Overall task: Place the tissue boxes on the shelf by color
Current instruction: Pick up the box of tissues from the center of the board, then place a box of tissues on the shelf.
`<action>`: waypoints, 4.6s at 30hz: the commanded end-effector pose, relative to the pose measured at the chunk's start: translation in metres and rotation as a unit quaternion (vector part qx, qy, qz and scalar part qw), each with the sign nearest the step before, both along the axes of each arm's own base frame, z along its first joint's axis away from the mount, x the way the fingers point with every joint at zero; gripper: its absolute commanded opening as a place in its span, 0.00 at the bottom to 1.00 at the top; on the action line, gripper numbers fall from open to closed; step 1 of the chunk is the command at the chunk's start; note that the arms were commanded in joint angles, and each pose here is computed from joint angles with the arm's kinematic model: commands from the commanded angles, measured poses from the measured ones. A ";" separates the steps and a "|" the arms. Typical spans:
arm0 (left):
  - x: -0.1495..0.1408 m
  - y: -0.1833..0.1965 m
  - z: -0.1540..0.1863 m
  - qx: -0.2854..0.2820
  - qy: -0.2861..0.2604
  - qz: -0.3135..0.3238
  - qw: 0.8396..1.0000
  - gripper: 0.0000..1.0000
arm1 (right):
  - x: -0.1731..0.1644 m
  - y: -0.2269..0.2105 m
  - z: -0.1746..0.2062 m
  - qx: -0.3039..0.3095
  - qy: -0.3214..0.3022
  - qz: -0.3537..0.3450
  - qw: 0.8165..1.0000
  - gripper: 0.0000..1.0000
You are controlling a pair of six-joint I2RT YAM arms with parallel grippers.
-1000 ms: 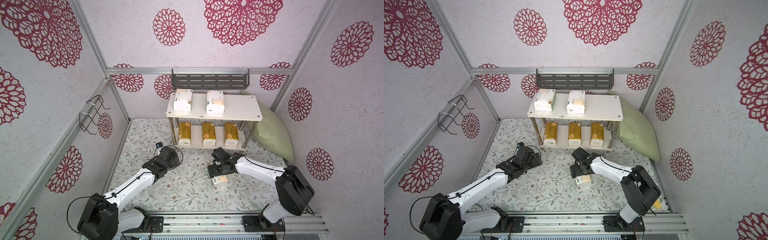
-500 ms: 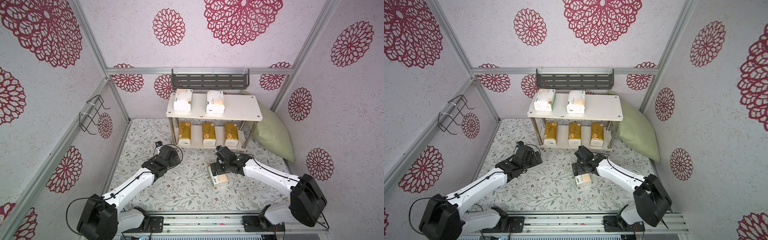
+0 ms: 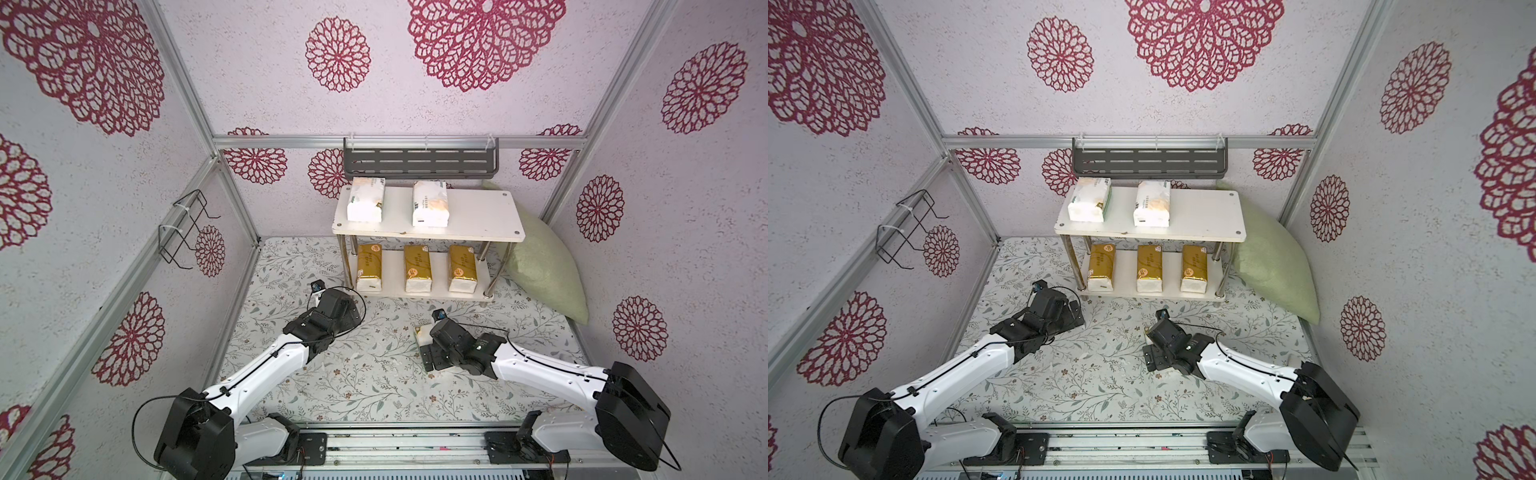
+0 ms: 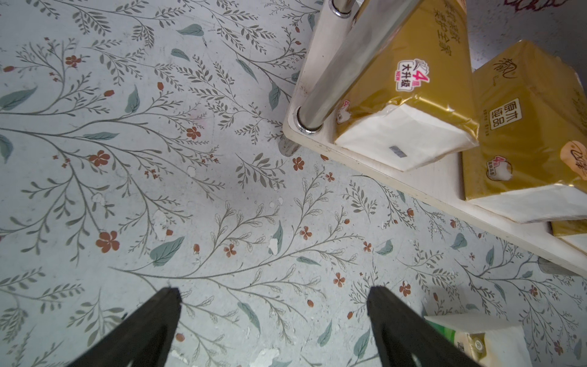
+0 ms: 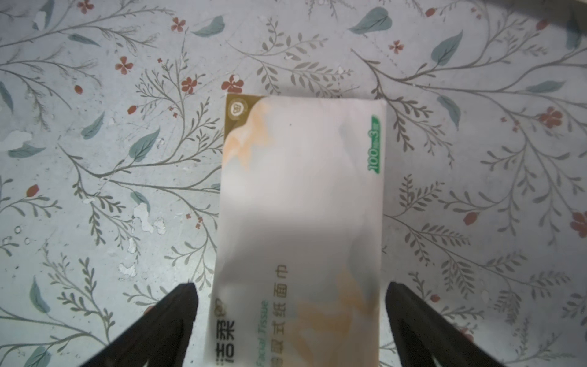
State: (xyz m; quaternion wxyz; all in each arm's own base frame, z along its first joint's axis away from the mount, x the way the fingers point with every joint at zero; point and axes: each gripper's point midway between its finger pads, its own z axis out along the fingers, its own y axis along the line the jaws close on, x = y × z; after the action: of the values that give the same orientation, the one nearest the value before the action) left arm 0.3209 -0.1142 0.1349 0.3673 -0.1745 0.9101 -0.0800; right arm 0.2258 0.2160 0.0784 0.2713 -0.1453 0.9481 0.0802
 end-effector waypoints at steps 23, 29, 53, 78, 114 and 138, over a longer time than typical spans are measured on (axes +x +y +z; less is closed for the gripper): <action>0.007 0.000 0.003 0.003 -0.002 0.008 1.000 0.99 | 0.000 -0.002 -0.015 0.040 -0.091 -0.022 0.995 0.99; 0.006 0.000 0.002 0.003 -0.002 0.008 1.000 1.00 | 0.002 -0.001 -0.023 0.032 -0.100 -0.023 0.994 0.99; 0.004 0.001 0.003 0.001 -0.003 0.015 1.000 0.99 | -0.007 -0.014 -0.032 0.063 -0.176 -0.032 0.982 0.99; 0.004 -0.003 0.004 0.000 0.000 0.013 1.000 0.99 | -0.005 -0.005 -0.032 0.068 -0.198 -0.017 0.978 0.87; 0.009 -0.003 0.004 0.015 -0.001 0.007 1.000 0.99 | -0.018 -0.037 0.172 0.061 -0.176 -0.006 0.983 0.76; 0.007 0.001 0.001 0.021 -0.001 0.008 1.000 0.99 | 0.023 -0.114 0.334 0.020 -0.338 -0.129 0.932 0.73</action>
State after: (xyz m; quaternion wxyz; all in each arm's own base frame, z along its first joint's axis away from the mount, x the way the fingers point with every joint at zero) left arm 0.3275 -0.1157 0.1333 0.3664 -0.1752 0.9115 -0.0648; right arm 0.2406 0.1166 0.3773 0.5357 -0.0632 0.8415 0.0297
